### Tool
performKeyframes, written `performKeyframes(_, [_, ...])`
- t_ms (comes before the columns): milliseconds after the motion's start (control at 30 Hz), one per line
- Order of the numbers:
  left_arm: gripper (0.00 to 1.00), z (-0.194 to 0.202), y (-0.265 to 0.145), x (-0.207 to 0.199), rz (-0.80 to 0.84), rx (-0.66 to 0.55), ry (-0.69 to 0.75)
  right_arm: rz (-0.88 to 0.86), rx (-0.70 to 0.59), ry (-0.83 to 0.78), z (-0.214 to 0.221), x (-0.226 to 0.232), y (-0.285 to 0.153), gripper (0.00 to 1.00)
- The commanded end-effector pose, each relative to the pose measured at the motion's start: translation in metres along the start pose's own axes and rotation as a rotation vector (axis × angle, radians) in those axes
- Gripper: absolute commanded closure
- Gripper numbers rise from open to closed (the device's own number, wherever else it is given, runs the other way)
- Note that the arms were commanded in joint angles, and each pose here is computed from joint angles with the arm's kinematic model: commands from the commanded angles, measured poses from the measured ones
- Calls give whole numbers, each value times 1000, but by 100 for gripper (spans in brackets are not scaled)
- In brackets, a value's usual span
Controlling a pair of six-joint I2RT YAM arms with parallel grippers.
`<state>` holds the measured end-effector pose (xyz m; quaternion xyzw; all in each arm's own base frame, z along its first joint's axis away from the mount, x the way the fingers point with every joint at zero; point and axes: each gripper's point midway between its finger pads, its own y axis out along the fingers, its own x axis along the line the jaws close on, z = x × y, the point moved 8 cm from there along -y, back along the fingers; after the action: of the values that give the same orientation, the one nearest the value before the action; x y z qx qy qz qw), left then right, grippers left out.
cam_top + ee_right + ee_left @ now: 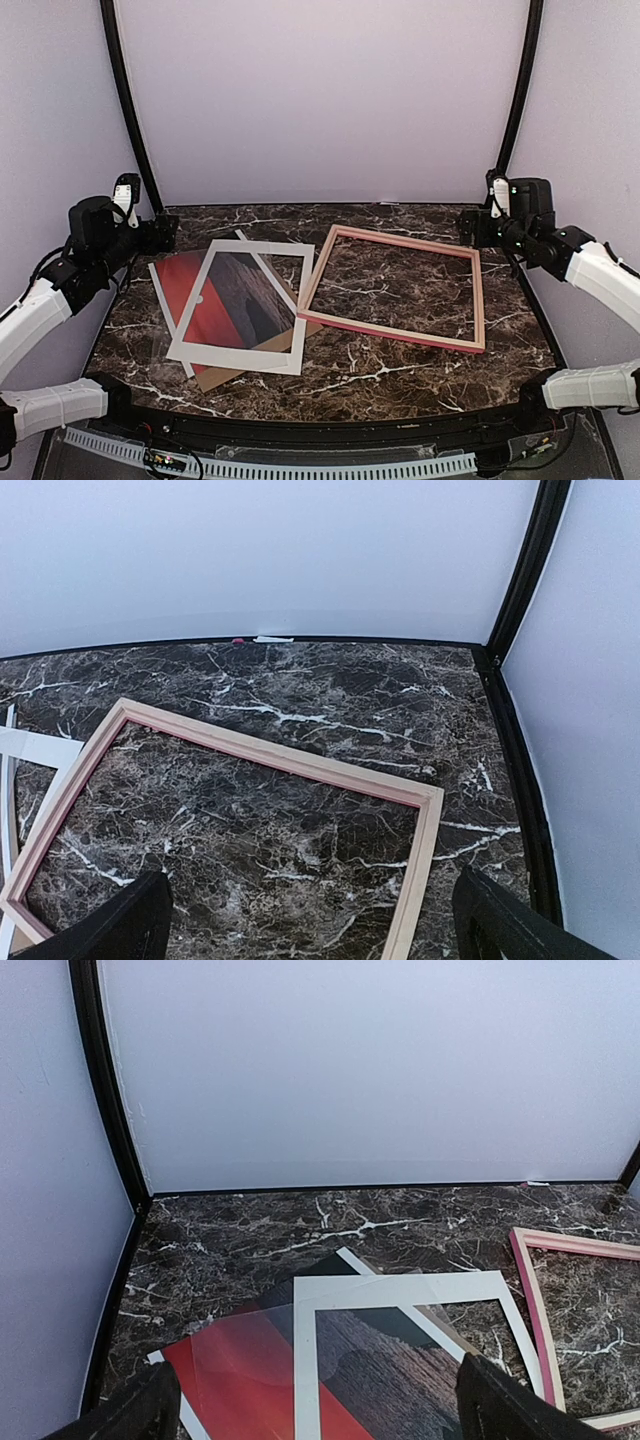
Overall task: Put the photo into the frame
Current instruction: Adjust the frame body at the center of the board.
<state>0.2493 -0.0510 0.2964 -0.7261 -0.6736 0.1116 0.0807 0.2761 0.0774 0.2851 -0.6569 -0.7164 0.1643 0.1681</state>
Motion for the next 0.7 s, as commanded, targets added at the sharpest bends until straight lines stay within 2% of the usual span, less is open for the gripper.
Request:
performKeyframes(0, [1,0,0,0,18,-27,6,10,-45,6,-5,-2,-1,1])
performKeyframes(433, [1,3,0,-2,34,-25,-2,116,9,47,1,-9,8,1])
performKeyframes(533, [1,4,2,-4,45,-18,-1,168,87,60,13,-12,19,1])
performKeyframes(667, [1,6,4,-7,58,-7,1,256,296,64,44,-22,50,1])
